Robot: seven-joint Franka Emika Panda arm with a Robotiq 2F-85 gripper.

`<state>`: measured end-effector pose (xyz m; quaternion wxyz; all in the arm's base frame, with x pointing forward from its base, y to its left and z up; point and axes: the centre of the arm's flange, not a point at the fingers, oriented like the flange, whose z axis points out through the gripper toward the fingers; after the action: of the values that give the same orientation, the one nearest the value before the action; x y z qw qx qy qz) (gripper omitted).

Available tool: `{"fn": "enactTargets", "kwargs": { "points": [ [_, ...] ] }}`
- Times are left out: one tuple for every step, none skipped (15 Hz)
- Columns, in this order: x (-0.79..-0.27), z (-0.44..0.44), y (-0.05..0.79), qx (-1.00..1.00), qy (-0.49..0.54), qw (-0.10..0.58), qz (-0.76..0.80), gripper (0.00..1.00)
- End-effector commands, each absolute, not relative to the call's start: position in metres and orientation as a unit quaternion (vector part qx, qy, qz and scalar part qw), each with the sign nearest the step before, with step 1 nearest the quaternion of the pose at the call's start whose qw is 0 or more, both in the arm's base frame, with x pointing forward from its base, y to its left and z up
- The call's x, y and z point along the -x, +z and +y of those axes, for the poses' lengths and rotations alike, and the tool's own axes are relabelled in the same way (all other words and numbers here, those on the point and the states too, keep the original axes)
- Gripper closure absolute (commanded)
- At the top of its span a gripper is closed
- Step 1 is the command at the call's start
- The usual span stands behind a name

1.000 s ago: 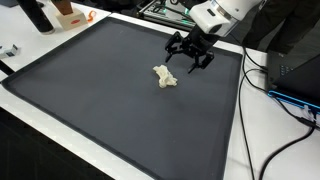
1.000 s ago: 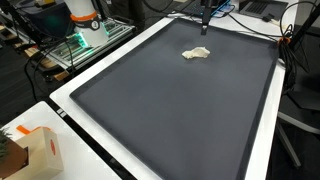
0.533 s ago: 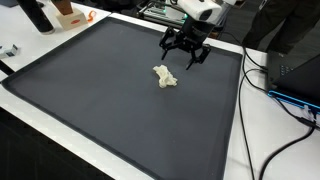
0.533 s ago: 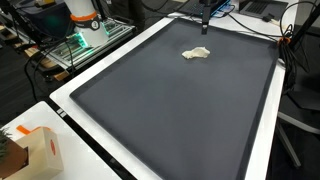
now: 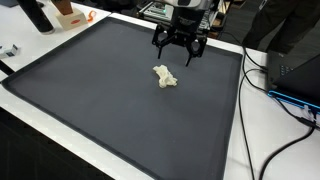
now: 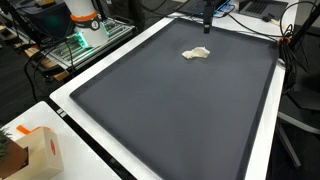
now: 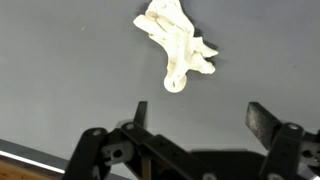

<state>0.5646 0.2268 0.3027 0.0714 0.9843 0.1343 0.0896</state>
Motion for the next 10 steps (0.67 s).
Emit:
{"fn": "enactTargets", "kwargs": {
  "points": [
    [-0.559,0.208,0.316,-0.99,0.08,0.023,0.111,0.0],
    [-0.561,0.204,0.319,-0.992,0.077,0.014,0.102,0.0],
    [-0.562,0.202,0.322,-0.993,0.074,0.005,0.093,0.0],
    [-0.564,0.198,0.324,-0.994,0.069,-0.007,0.082,0.0],
    [-0.565,0.195,0.326,-0.995,0.063,-0.016,0.069,0.0],
    [-0.567,0.191,0.326,-0.996,0.059,-0.025,0.055,0.0],
    [-0.569,0.187,0.327,-0.997,0.056,-0.034,0.044,0.0],
    [-0.57,0.184,0.327,-0.997,0.054,-0.038,0.032,0.0],
    [-0.577,0.193,0.324,-0.996,0.068,-0.023,0.047,0.0],
    [-0.578,0.191,0.325,-0.996,0.068,-0.024,0.044,0.0]
  ]
}}
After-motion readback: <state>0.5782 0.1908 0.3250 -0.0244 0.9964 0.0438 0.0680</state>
